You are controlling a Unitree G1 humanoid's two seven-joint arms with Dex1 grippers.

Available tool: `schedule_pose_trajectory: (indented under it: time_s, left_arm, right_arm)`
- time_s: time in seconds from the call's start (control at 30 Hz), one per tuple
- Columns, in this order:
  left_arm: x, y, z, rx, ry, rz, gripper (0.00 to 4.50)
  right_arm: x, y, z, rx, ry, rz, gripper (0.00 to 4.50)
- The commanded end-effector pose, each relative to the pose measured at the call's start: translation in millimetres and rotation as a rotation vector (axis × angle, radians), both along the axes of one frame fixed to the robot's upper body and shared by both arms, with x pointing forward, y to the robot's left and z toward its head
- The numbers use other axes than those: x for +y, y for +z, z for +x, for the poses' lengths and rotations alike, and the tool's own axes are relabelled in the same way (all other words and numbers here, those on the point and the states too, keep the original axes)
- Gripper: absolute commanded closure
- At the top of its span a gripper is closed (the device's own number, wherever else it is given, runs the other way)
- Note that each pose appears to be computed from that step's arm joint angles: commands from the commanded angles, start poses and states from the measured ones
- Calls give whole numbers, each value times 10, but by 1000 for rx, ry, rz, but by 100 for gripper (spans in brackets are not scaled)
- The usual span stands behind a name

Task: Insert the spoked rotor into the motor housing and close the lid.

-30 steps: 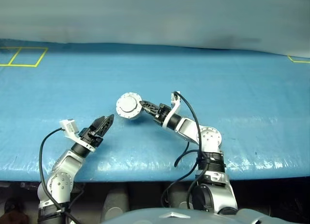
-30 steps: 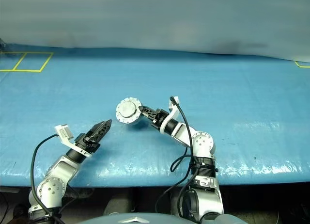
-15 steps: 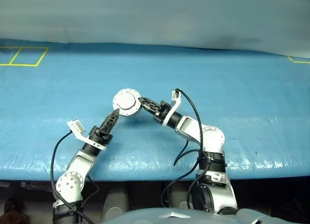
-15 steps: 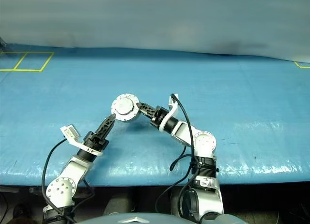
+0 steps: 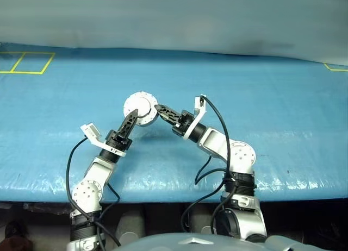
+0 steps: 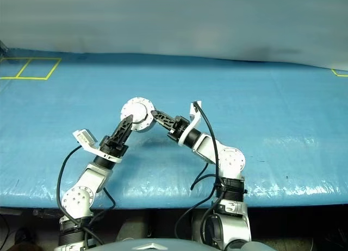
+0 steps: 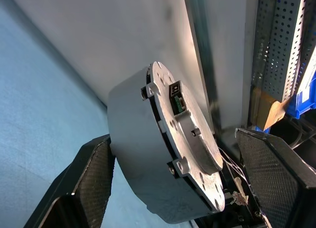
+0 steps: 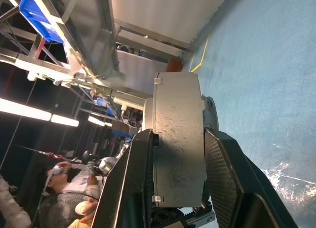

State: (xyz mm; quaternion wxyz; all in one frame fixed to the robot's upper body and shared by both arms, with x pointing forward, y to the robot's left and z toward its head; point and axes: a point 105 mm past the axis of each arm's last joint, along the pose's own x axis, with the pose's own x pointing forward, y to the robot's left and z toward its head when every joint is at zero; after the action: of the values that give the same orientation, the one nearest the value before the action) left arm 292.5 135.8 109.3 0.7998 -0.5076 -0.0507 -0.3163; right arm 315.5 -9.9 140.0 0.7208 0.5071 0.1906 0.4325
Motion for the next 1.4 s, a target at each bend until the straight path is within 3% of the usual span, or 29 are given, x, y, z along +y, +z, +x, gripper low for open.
schedule_pose_trajectory:
  time_s: [0.03,0.2,0.73,1.0,1.17,1.4]
  left_arm:
    - [-202,73,-6,-37,-82,-6,37]
    - [-223,77,20,-27,-98,-29,158]
    - [-256,69,-3,-2,-137,-101,158]
    - [-238,91,13,-48,-91,-59,158]
    - [-225,96,11,-31,-104,-100,4]
    - [-197,108,9,-3,-139,-187,1]
  right_arm:
    - [153,295,-149,-109,85,78,330]
    - [179,304,-181,-119,100,74,330]
    - [200,302,-200,-119,110,80,330]
    - [208,296,-202,-120,114,74,330]
    - [212,318,-215,-129,123,78,330]
    - [234,355,-273,-150,154,93,330]
